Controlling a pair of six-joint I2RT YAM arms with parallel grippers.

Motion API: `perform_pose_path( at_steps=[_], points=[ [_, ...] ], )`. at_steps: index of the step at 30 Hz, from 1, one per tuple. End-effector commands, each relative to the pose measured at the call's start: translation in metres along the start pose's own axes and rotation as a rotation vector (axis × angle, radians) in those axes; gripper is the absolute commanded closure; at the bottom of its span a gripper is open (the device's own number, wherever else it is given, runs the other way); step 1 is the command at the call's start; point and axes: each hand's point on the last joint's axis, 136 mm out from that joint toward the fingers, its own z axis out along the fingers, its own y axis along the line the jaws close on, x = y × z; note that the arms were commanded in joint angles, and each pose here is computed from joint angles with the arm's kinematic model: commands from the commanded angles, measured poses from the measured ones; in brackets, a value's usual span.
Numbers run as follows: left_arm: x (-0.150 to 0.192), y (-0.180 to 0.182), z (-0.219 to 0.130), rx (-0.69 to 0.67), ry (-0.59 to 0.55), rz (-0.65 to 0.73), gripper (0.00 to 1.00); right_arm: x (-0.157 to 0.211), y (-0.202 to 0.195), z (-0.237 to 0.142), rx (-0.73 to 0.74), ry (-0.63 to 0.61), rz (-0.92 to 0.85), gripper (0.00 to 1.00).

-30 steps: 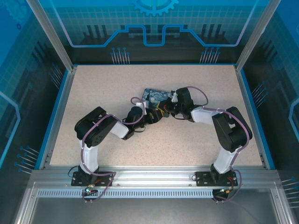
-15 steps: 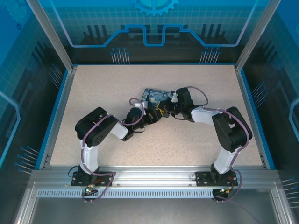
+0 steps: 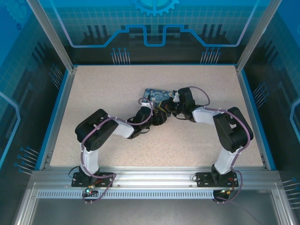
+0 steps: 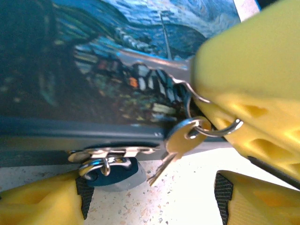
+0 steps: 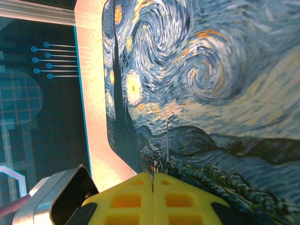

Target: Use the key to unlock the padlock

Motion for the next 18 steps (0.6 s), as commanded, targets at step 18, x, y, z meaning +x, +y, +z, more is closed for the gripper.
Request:
perform_pose_path(
  at_steps=[18],
  points=[
    [-0.016, -0.022, -0.012, 0.289, -0.064, -0.241, 0.30, 0.020, -0.026, 0.005, 0.045, 0.089, 0.044, 1.00]
  ],
)
